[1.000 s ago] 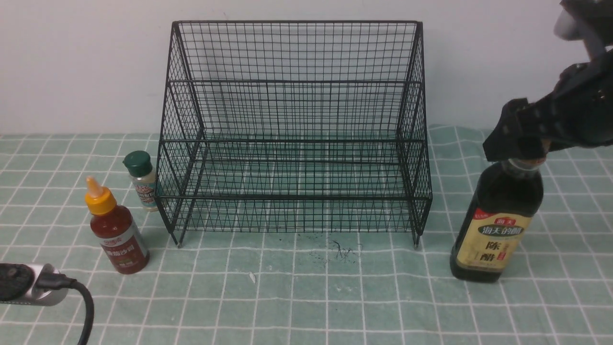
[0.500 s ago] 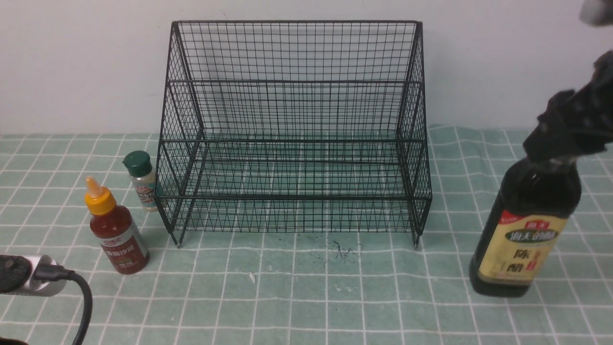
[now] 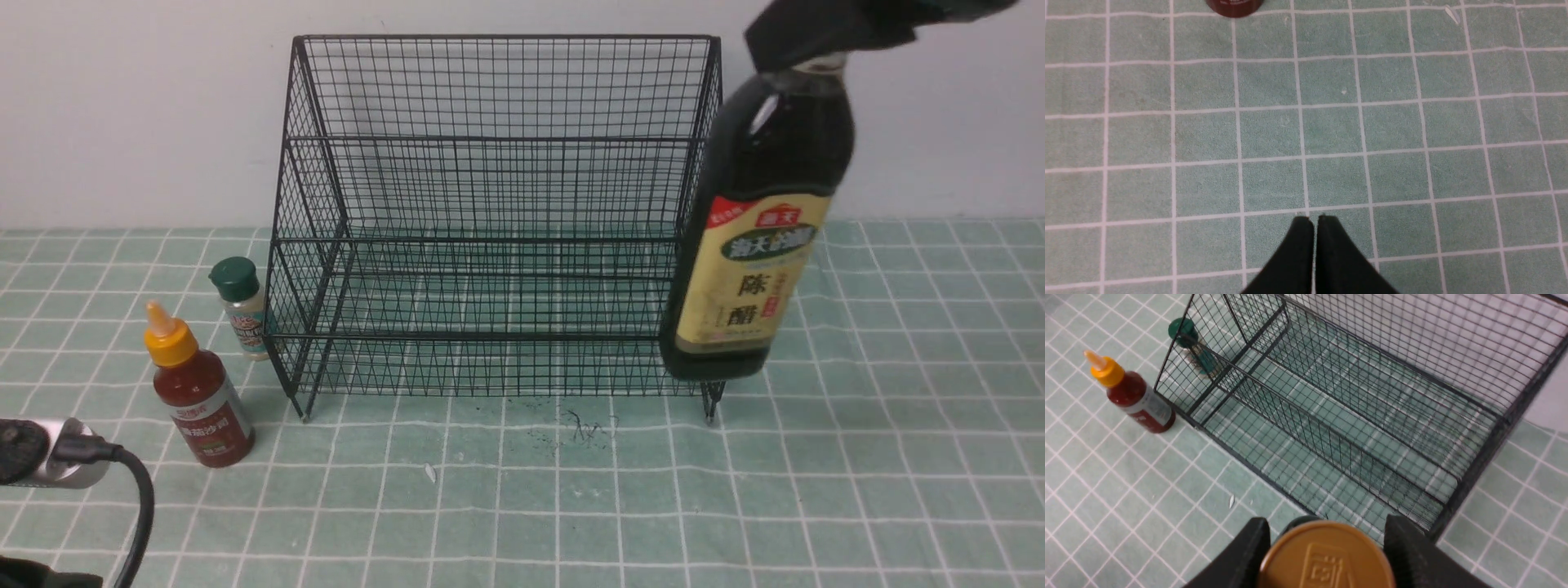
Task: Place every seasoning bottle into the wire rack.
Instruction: Use the right arm to put the condiment bottle back on the shelf
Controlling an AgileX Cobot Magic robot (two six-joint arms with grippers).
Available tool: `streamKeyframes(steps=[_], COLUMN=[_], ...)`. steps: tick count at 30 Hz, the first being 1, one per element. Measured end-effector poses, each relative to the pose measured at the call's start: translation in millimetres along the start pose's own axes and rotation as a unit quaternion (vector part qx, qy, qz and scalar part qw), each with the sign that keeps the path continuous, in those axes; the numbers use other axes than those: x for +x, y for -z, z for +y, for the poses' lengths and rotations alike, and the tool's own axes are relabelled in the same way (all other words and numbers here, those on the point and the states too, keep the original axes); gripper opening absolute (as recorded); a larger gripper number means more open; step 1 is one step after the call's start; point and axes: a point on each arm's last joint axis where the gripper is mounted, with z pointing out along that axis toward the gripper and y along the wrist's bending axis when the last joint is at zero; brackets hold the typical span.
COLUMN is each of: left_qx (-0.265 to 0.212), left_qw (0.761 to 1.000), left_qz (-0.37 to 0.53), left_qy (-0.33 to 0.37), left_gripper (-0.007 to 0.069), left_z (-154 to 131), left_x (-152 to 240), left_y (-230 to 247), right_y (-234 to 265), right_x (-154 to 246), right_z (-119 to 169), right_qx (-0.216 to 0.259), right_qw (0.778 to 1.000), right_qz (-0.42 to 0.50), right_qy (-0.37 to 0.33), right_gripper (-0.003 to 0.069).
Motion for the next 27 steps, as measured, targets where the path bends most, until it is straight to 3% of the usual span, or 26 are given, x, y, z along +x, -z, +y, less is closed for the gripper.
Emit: streamKeyframes(steps=[9,27], left_qx=[0.000,0.000], left_qw=[1.000,1.000], left_qz=[0.003,0.000], left_qy=[0.000,0.000], left_gripper=[-0.0006,-0.0006], left_z=[0,0], left_x=[1,0], left_y=[0,0], right_y=[-50,-135], right_x=[-26,-6], right_z=[-15,-35], right_qx=[0.019,0.023], right_qw=[1.000,0.995], right_qz=[0.007,0.092], right_qy=[0.001,-0.034], right_gripper=[0.0328,0.0328])
